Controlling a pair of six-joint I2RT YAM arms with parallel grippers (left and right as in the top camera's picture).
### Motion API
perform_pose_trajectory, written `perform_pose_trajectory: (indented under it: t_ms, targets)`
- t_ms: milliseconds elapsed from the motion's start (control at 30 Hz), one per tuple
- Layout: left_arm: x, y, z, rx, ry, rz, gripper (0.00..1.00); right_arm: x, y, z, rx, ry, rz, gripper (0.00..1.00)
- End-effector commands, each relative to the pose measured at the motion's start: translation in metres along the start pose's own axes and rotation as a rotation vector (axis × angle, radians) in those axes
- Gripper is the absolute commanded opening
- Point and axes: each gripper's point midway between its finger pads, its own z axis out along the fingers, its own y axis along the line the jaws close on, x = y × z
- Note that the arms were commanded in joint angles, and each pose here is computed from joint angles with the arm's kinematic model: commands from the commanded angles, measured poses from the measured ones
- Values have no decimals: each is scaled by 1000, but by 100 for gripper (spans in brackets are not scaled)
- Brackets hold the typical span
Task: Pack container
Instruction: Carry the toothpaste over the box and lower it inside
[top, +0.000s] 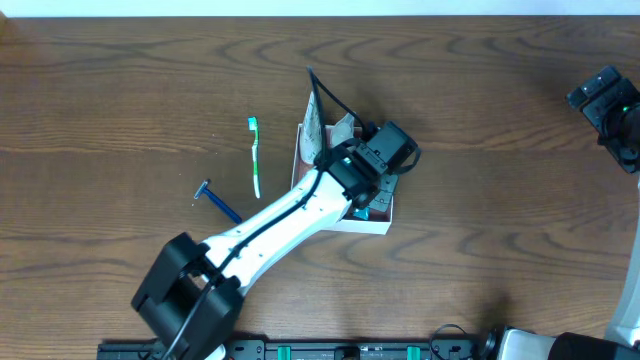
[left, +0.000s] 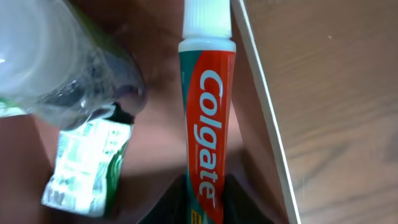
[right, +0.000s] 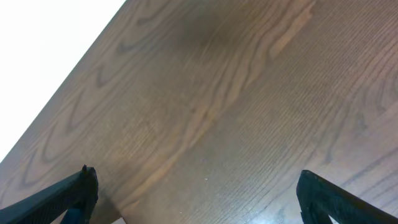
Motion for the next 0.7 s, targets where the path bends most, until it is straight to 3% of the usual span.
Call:
perform_pose_trajectory:
  t_ms: [0, 200, 667]
  targets:
    - [-10, 13, 3, -77, -45, -113, 19, -2, -1, -2, 0, -7, -11, 99]
    - [-17, 29, 3, -162, -106, -252, 20, -2, -1, -2, 0, -7, -11, 99]
    - [-7, 30, 39, -198, -52, -243, 20, -2, -1, -2, 0, -7, -11, 99]
